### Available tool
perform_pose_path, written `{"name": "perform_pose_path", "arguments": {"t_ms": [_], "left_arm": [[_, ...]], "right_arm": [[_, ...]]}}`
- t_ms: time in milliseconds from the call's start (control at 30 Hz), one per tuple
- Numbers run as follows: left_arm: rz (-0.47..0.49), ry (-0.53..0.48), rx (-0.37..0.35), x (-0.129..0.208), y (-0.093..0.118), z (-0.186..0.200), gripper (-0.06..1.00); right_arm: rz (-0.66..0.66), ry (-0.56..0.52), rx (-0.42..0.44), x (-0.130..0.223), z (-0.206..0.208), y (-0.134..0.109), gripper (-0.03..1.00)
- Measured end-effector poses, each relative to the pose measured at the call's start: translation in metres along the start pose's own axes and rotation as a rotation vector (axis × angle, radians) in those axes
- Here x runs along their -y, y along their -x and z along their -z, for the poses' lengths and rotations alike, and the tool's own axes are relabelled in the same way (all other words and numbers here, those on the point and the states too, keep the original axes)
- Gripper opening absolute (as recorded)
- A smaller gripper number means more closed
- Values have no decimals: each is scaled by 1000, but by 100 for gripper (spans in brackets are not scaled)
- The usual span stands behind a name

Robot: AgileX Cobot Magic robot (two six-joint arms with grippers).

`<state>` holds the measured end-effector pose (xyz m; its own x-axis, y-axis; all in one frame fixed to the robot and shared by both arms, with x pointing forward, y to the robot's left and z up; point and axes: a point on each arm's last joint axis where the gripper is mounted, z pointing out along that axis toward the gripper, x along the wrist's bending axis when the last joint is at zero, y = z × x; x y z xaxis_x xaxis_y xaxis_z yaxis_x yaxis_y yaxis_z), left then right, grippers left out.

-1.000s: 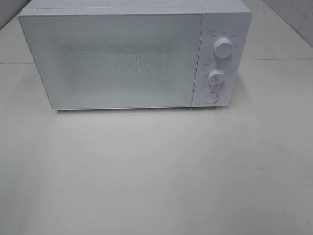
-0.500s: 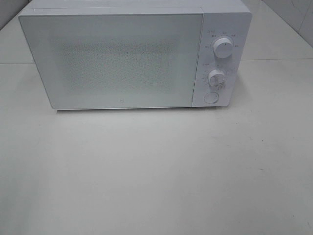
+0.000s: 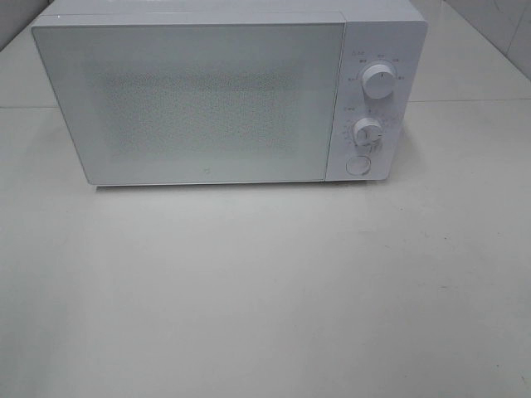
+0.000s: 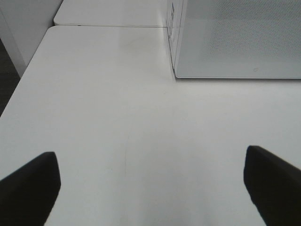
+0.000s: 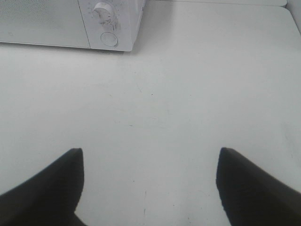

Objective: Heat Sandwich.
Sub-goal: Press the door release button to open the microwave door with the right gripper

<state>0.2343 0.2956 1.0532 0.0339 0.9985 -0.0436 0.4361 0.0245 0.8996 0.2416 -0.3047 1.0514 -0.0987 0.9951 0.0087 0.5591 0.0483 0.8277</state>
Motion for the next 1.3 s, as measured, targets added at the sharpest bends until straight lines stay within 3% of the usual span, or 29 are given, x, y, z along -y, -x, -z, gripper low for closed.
{"name": "perform_pose_path", "arguments": {"t_ms": [400, 733, 1300], "left_arm": [[0, 0, 0, 0, 0, 0, 99], [0, 0, 0, 0, 0, 0, 99], [0, 0, 0, 0, 0, 0, 99]], "right_arm": [[14, 32, -12, -40, -31, -6, 76], [29, 47, -29, -74, -79, -13, 76], [39, 60, -59, -96, -162, -23, 76]]}}
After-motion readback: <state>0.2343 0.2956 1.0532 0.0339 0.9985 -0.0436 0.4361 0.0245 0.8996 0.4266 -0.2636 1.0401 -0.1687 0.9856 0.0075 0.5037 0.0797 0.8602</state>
